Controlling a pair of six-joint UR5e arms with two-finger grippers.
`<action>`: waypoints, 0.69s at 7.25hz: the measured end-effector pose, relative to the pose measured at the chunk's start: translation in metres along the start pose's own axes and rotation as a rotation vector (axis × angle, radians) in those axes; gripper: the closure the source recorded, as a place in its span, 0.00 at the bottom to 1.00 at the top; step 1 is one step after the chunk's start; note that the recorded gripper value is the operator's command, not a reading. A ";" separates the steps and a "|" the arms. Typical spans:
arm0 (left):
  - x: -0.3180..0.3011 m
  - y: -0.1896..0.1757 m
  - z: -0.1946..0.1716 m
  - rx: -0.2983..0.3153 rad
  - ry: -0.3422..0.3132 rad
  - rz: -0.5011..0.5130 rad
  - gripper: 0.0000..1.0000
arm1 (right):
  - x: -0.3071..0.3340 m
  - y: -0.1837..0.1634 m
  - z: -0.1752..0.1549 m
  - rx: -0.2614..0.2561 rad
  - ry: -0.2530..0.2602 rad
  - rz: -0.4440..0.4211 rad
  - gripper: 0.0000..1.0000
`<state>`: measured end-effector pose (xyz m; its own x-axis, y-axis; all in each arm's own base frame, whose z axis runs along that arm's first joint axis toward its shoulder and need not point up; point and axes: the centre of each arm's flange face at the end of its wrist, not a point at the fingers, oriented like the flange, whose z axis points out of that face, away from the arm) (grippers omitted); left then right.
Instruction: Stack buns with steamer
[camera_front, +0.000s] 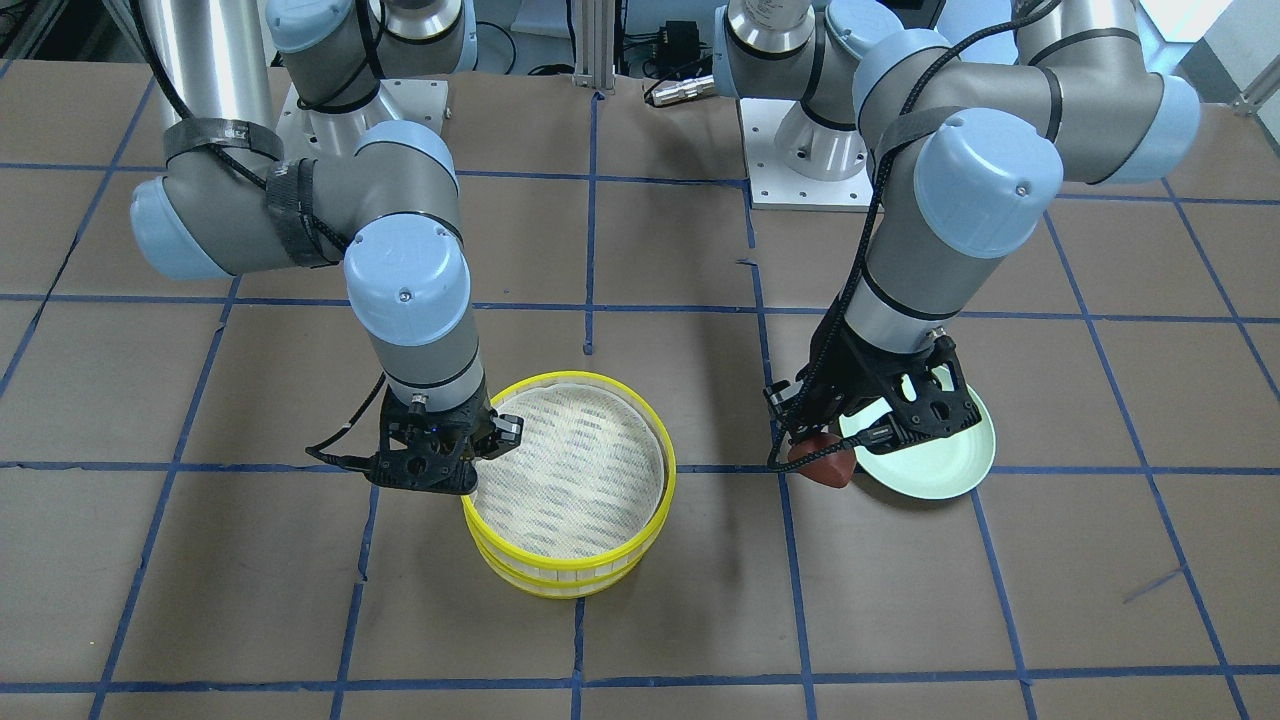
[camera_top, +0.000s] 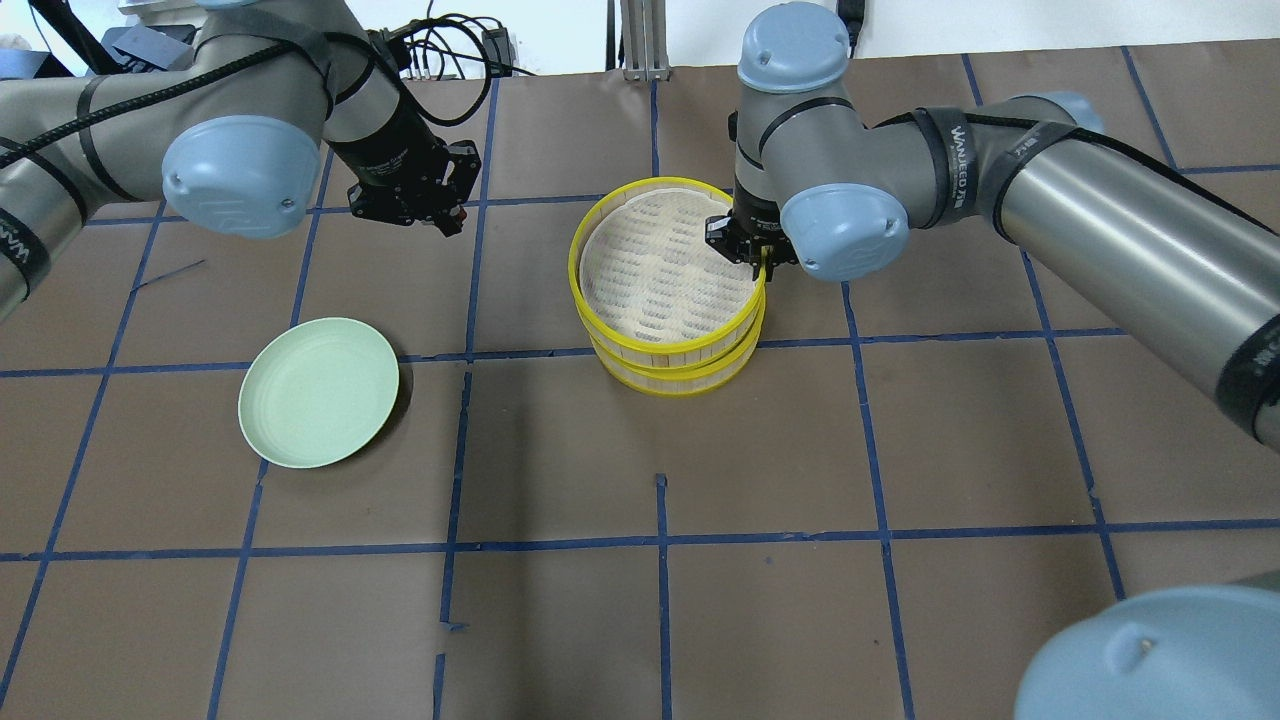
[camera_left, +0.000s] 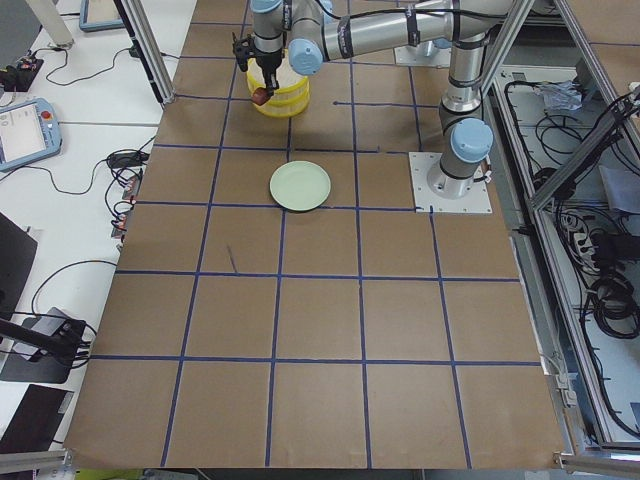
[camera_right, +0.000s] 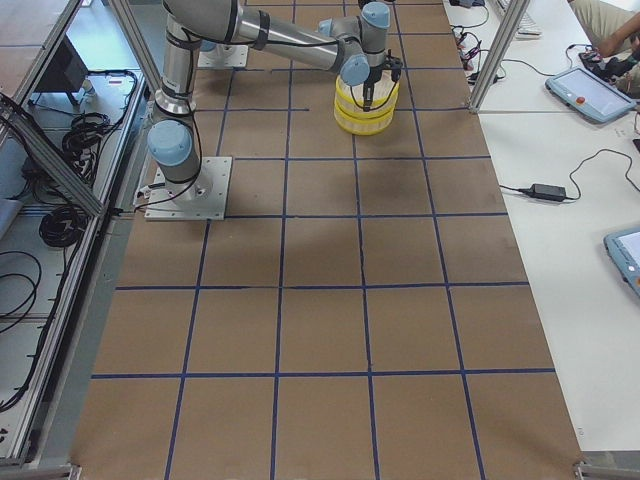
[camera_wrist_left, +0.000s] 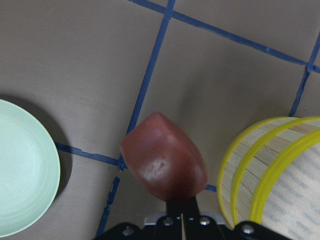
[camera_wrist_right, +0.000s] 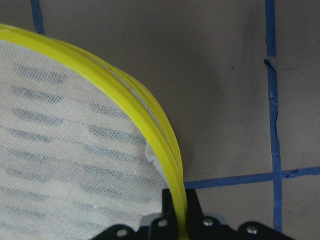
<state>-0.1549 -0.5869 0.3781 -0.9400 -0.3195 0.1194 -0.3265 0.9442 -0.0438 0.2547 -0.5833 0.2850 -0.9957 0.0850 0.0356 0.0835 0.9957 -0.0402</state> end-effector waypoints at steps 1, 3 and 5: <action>0.000 0.000 0.000 -0.001 -0.001 0.000 1.00 | 0.000 0.000 0.000 -0.001 0.003 0.000 0.87; -0.001 0.001 0.001 -0.001 -0.004 0.001 1.00 | 0.002 0.000 0.003 -0.003 0.014 0.000 0.87; -0.001 0.001 0.000 -0.001 -0.003 0.001 1.00 | 0.003 0.000 0.006 -0.009 0.026 -0.001 0.79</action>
<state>-0.1546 -0.5861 0.3777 -0.9407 -0.3189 0.1159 -0.3255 0.9446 -0.0431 0.2516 -0.5833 0.2790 -0.9945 0.0845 0.0615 0.0827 0.9961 -0.0308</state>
